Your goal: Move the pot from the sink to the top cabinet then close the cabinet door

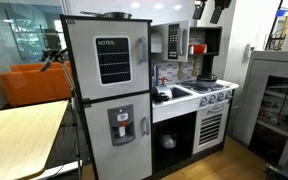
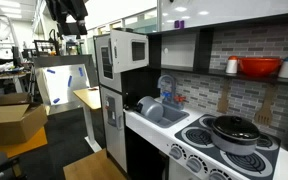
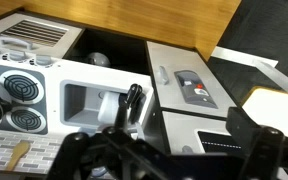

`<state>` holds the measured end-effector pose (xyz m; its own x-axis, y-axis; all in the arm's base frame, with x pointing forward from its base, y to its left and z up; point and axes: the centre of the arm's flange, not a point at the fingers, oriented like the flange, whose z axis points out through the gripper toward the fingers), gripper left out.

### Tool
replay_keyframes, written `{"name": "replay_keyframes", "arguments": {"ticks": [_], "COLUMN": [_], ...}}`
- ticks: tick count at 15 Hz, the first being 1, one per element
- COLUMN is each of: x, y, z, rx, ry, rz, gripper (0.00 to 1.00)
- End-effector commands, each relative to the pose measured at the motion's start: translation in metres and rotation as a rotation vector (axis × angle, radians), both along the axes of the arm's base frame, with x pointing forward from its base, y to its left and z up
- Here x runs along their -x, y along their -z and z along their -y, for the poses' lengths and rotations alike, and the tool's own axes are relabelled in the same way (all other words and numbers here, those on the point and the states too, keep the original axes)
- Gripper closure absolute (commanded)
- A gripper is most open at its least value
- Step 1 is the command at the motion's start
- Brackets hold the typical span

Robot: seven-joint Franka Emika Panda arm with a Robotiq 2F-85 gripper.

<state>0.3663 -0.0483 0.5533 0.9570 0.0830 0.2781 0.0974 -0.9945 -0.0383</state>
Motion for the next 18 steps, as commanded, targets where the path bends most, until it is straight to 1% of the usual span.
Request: {"name": "replay_keyframes", "arguments": {"ticks": [1, 14, 18], "x": [0.0, 0.0, -0.002], "y": [0.0, 0.0, 0.015], "z": [0.0, 0.0, -0.004], "rx": [0.0, 0.0, 0.0], "ry": [0.0, 0.0, 0.006], "rz": [0.0, 0.0, 0.006], "gripper": [0.0, 0.0, 0.0]}}
